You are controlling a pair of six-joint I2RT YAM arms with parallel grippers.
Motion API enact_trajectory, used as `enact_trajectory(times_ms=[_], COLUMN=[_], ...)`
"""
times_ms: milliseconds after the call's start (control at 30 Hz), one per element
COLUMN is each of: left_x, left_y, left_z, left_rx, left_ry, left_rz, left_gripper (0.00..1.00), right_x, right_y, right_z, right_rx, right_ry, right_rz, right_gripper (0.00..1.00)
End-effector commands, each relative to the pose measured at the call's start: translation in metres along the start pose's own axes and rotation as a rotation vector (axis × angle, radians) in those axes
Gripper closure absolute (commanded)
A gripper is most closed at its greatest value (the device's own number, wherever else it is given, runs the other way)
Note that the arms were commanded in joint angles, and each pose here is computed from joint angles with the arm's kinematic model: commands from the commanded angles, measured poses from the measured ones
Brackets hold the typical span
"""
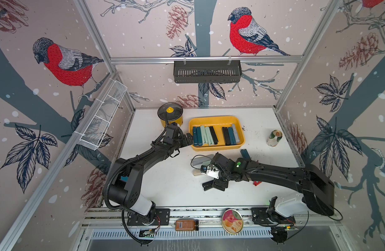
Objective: Put the pruning pliers into the storage box
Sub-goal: Pick up the pruning pliers from the center of the board.
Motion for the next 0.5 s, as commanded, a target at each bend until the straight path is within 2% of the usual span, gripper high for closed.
enact_trajectory(times_ms=[0, 300, 467], left_x=[0.001, -0.002, -0.002], left_y=[-0.002, -0.001, -0.001], left_z=[0.002, 0.004, 0.004], left_rx=[0.005, 0.008, 0.009], left_ry=[0.003, -0.002, -0.003], left_rz=[-0.011, -0.007, -0.007], left_gripper=[0.02, 0.02, 0.02], right_x=[-0.002, -0.002, -0.002], right_y=[0.008, 0.026, 0.036], right_z=[0.002, 0.006, 0.008], right_rx=[-0.021, -0.022, -0.013], right_ry=[-0.04, -0.067, -0.079], right_rz=[0.041, 0.083, 0.115], right_gripper=[0.19, 0.2, 0.26])
Point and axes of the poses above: each gripper's point midway between its finger pads, its own y axis out along the fingers, its own z axis along the line the jaws close on, x = y × z, the point moved 7 cm from there along -y, back along the fingers, and after that the axes turned 10 degrees about y, right-handed, at the moved point
